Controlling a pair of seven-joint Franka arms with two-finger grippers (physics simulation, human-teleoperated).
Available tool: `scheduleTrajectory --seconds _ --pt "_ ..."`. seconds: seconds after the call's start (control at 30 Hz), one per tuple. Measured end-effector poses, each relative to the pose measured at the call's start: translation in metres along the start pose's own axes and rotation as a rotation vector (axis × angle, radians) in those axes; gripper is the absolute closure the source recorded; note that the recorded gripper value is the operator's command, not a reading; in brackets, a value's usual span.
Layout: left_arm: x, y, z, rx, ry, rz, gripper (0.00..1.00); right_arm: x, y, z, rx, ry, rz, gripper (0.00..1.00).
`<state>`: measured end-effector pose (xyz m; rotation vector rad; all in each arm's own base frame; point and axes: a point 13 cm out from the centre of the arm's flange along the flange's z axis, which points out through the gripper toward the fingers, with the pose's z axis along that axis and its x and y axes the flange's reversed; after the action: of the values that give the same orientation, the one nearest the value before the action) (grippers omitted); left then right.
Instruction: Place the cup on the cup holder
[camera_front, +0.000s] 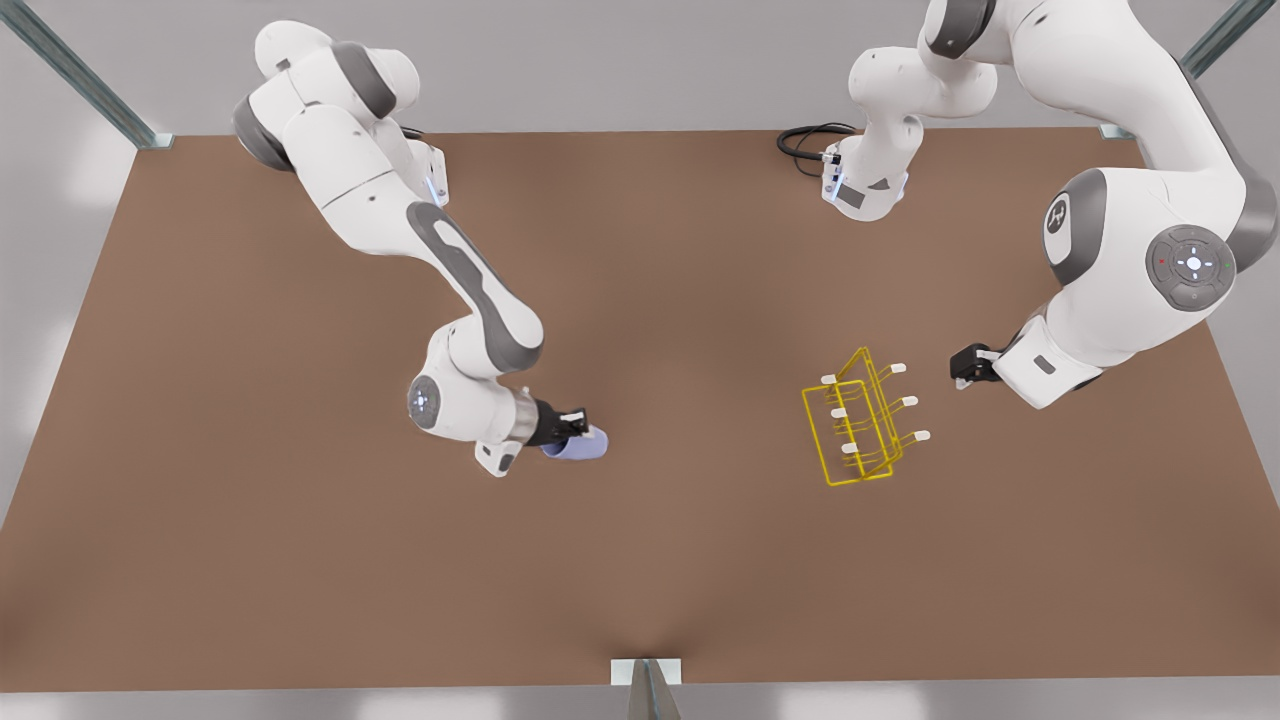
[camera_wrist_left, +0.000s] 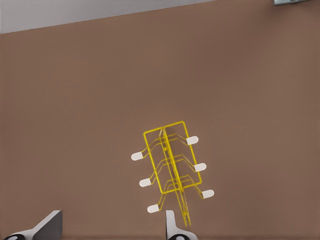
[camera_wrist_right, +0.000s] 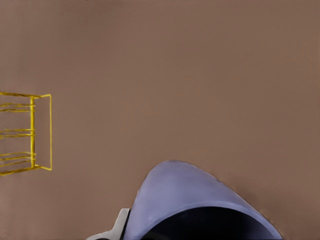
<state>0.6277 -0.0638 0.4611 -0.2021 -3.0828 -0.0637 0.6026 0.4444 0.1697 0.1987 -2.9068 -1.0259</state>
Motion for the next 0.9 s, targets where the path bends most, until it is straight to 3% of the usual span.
scheduleTrajectory --seconds 0.17,0.27,0.53,0.8,0.83,0.9 --pt "0.0 0.001 0.001 0.0 0.001 -0.001 0.0 -0.025 0.099 0.072 -0.271 -0.02 0.089 0.79" --pt "0.0 0.001 0.001 0.0 0.002 -0.001 0.0 -0.016 0.132 0.111 -0.417 0.021 0.191 0.79" --pt "-0.003 0.001 0.007 -0.001 0.008 -0.001 0.0 0.007 0.076 0.116 -0.503 0.076 0.463 0.79" --pt "-0.006 0.0 0.017 -0.001 0.02 -0.002 0.0 0.027 0.069 0.147 -0.603 0.118 0.515 0.79" --pt "-0.006 0.0 0.018 -0.001 0.021 -0.003 0.0 0.03 0.068 0.152 -0.606 0.121 0.509 0.73" --pt "-0.007 0.0 0.018 -0.001 0.022 -0.003 0.0 0.033 0.065 0.158 -0.608 0.122 0.497 0.3"
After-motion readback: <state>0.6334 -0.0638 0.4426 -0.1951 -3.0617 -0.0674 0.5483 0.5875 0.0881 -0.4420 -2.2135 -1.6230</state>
